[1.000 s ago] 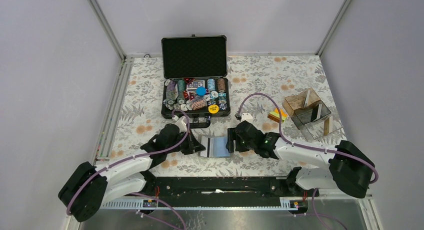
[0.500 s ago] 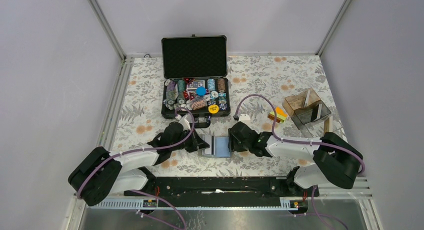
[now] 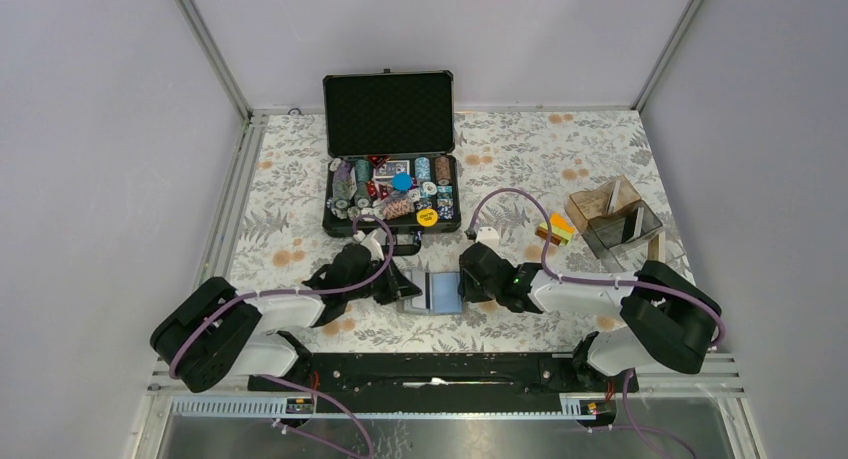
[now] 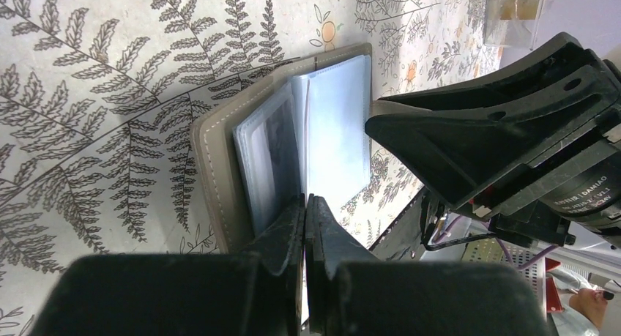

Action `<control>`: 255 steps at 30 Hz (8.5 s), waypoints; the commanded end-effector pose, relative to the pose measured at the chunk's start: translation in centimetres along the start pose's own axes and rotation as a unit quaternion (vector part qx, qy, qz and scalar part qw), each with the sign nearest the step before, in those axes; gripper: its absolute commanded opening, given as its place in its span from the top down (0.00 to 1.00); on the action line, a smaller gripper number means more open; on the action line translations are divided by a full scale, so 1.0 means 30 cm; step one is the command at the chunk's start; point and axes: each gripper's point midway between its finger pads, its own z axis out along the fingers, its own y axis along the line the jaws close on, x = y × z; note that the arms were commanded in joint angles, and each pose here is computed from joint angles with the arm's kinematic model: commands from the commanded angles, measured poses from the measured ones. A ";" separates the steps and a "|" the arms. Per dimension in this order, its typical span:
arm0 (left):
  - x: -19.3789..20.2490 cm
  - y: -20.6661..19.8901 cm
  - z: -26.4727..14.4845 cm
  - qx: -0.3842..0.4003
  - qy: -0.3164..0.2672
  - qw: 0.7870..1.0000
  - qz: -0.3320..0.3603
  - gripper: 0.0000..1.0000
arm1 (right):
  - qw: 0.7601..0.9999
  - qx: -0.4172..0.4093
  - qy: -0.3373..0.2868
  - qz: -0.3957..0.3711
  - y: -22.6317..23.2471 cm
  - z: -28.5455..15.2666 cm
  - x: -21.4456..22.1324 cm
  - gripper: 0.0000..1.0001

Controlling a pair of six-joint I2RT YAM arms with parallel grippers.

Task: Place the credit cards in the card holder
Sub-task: Insert the credit card into the card holder.

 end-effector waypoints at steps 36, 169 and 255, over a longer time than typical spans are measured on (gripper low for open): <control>0.018 0.003 0.006 0.015 -0.047 0.992 -0.115 1.00 | 0.999 0.033 0.000 0.000 -0.022 0.027 0.003 0.82; 0.030 -0.221 0.127 0.009 -0.010 1.000 -0.002 0.53 | 1.000 0.025 0.005 -0.002 -0.015 0.004 0.003 0.92; -0.012 0.006 -0.043 -0.107 -0.084 0.990 0.036 0.75 | 0.993 -0.114 0.001 0.018 0.089 -0.102 -0.056 0.62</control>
